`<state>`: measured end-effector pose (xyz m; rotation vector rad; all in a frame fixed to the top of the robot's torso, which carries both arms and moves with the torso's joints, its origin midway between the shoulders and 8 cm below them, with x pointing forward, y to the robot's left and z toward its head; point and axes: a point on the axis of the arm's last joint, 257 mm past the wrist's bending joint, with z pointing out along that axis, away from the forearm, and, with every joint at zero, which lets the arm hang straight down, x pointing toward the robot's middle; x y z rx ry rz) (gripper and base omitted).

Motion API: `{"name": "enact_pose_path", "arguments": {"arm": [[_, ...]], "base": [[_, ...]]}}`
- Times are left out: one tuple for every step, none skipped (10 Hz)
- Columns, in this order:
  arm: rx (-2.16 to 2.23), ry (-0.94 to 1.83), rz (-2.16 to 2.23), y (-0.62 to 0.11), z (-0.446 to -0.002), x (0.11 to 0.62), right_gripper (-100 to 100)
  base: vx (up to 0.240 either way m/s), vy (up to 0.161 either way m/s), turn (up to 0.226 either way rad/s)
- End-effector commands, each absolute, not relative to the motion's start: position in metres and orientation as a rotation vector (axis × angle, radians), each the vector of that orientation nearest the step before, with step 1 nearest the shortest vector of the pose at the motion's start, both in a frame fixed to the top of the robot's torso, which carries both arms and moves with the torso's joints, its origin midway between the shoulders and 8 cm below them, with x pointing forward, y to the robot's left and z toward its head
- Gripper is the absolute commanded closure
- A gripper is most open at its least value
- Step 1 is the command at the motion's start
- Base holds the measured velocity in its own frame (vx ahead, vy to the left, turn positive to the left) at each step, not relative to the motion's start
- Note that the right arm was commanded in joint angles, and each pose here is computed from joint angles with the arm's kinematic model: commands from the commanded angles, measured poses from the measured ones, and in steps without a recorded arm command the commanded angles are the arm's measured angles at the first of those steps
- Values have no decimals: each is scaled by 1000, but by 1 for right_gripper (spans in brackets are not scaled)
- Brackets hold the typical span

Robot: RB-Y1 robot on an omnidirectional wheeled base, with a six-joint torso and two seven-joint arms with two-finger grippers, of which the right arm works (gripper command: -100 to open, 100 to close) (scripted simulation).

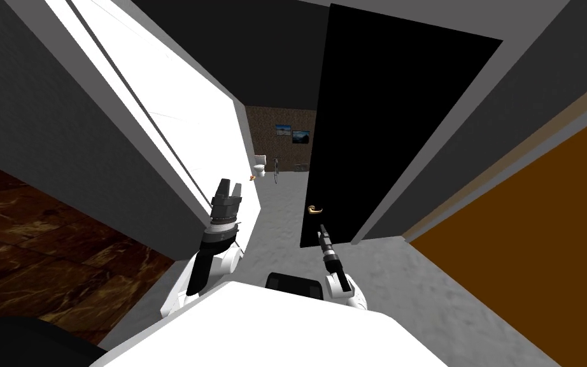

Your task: Push the door open

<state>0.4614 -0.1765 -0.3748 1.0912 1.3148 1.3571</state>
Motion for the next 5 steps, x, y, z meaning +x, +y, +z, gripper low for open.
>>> {"name": "enact_pose_path", "arguments": {"arm": [[1100,1328,1355,-175,-381,461,-100],[1105,1338,1352,-174,-386,460,-100],[1107,1341,1352,-174,-388,459,-100],[1106,1339,1352,-174,-387,460,-100],[1109,1336,1349,-175,-388,460,-100]], "base": [[82,-102,75],[96,-104,66],[73,-89,43],[27,-37,10],[127,7,28]]}}
